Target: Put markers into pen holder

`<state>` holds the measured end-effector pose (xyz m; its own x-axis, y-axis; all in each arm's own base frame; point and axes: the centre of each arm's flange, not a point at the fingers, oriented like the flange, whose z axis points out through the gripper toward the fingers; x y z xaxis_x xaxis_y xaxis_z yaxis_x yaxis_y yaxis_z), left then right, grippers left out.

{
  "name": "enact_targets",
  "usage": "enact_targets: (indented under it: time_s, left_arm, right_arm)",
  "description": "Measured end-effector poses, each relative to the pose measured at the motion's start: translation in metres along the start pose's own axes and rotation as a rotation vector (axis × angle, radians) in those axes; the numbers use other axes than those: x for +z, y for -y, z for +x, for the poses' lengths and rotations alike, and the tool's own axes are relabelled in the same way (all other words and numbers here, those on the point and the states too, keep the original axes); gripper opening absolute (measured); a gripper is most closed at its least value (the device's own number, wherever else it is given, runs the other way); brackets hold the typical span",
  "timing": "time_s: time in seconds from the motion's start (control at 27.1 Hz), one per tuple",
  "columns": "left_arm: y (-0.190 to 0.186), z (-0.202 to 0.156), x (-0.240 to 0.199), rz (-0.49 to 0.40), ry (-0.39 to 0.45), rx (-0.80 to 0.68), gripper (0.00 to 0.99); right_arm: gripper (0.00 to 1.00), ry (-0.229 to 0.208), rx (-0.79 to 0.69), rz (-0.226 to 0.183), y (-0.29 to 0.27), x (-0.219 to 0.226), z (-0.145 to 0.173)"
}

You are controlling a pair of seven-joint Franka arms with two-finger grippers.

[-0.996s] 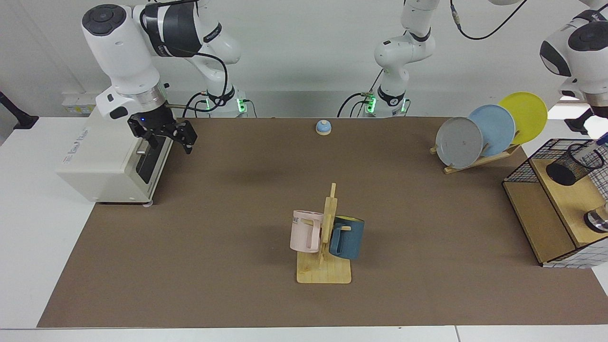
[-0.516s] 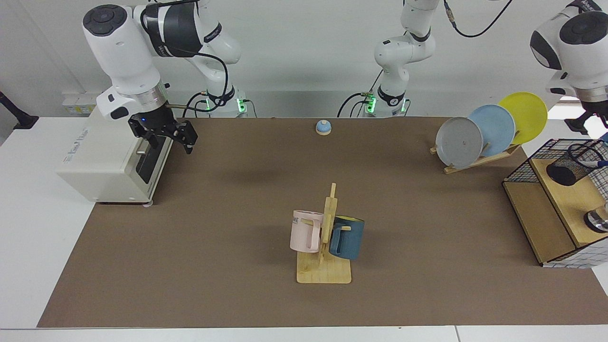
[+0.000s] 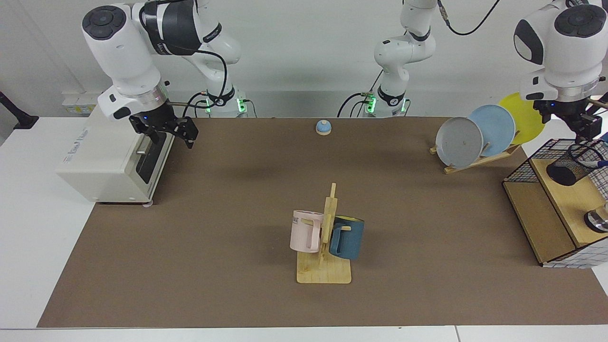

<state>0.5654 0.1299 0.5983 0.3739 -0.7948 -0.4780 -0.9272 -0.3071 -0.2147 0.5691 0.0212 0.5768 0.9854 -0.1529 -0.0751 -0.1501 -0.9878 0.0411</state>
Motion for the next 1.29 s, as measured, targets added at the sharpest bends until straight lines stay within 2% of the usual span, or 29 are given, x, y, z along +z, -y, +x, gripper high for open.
enact_targets:
  time_s: [0.26,0.44,0.59,0.74,0.92,1.29]
  left_arm:
    - [-0.014,0.027,-0.007,-0.086,-0.061,-0.206,0.991]
    - [-0.021,0.042,-0.011,-0.172,-0.144,-0.429,0.991]
    - [-0.025,0.052,-0.015,-0.202,-0.169,-0.494,0.991]
    - [-0.030,0.063,-0.022,-0.247,-0.209,-0.559,0.991]
    - [-0.035,0.079,-0.031,-0.331,-0.273,-0.721,0.991]
    - [-0.051,0.126,-0.061,-0.495,-0.339,-1.003,0.991]
  right_arm:
    - [1.00,0.019,-0.003,-0.006,-0.003,-0.025,-0.011]
    - [1.00,-0.015,-0.008,-0.009,-0.006,-0.051,-0.027]
    - [1.00,-0.039,-0.010,-0.016,-0.004,-0.067,-0.045]
    - [1.00,-0.051,-0.015,-0.023,-0.001,-0.071,-0.057]
    - [1.00,-0.067,-0.015,-0.021,-0.001,-0.069,-0.057]
    - [1.00,-0.070,-0.030,-0.022,0.007,-0.068,-0.058]
